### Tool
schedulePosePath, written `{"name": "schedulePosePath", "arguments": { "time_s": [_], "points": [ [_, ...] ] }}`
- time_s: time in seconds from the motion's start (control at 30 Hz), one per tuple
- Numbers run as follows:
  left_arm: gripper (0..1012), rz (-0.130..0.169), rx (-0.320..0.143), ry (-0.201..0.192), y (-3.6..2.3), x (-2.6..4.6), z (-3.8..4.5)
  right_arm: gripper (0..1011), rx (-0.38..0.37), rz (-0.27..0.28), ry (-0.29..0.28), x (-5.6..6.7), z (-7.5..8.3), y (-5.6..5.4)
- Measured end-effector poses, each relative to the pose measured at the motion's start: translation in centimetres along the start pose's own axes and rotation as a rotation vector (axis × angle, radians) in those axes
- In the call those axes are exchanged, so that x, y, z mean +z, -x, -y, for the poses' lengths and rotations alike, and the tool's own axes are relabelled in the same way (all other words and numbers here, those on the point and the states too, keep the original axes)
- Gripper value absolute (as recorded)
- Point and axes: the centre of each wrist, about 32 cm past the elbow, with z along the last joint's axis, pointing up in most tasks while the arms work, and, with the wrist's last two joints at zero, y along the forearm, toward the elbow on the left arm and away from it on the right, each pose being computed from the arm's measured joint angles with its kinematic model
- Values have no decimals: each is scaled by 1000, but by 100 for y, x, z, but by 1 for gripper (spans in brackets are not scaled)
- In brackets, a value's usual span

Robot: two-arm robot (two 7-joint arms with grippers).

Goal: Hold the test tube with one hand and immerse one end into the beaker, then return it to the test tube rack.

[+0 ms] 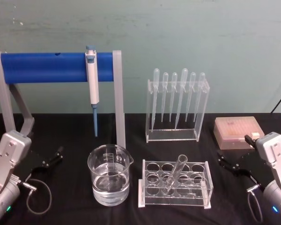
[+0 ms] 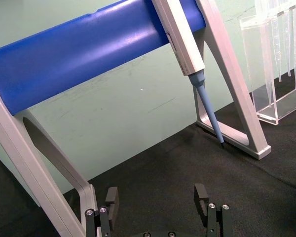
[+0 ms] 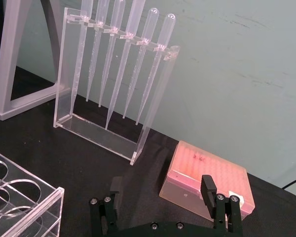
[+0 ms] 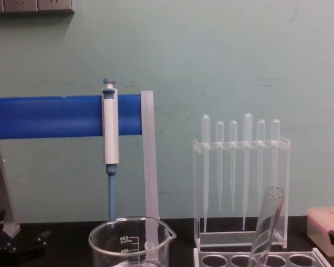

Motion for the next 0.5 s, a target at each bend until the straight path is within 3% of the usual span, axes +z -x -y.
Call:
{"name": "schedulePosePath", "arguments": {
  "time_s": [0.5],
  "points": [
    [1000,0,0,0,0,0,0,1003,0,0,0,0,0,0]
  ]
}}
